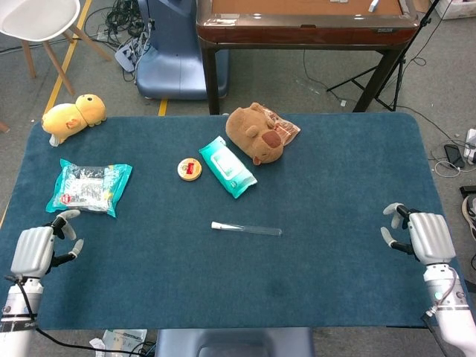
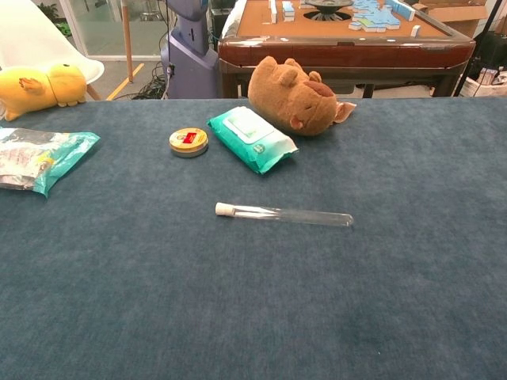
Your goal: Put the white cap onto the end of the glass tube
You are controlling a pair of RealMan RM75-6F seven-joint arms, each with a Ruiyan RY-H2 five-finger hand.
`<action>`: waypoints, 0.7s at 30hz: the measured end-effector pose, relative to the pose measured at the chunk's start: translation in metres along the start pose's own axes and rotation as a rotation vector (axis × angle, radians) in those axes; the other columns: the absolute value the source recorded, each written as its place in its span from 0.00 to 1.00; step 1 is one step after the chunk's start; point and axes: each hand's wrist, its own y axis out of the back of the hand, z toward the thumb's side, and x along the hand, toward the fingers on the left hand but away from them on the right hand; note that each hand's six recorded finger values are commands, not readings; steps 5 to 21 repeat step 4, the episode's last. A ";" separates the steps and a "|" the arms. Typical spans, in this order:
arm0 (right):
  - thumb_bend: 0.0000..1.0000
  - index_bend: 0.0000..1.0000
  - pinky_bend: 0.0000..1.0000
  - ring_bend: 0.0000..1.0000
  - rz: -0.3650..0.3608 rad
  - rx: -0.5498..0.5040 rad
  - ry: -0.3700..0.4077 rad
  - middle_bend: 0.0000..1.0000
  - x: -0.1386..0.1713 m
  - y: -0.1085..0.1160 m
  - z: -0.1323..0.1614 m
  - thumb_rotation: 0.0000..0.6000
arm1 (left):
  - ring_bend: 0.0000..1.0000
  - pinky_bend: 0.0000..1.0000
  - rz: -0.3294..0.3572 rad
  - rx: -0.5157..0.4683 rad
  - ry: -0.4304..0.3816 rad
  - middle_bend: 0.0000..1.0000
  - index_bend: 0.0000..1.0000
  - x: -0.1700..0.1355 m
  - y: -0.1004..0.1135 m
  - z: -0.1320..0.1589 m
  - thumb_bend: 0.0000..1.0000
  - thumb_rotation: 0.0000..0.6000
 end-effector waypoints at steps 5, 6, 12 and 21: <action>0.33 0.43 0.71 0.56 0.001 -0.009 0.004 0.59 0.008 0.000 0.000 1.00 | 0.52 0.57 -0.004 0.012 0.008 0.56 0.28 -0.019 -0.001 0.000 0.29 1.00; 0.33 0.43 0.71 0.56 0.001 -0.009 0.004 0.59 0.008 0.000 0.000 1.00 | 0.52 0.57 -0.004 0.012 0.008 0.56 0.28 -0.019 -0.001 0.000 0.29 1.00; 0.33 0.43 0.71 0.56 0.001 -0.009 0.004 0.59 0.008 0.000 0.000 1.00 | 0.52 0.57 -0.004 0.012 0.008 0.56 0.28 -0.019 -0.001 0.000 0.29 1.00; 0.33 0.43 0.71 0.56 0.001 -0.009 0.004 0.59 0.008 0.000 0.000 1.00 | 0.52 0.57 -0.004 0.012 0.008 0.56 0.28 -0.019 -0.001 0.000 0.29 1.00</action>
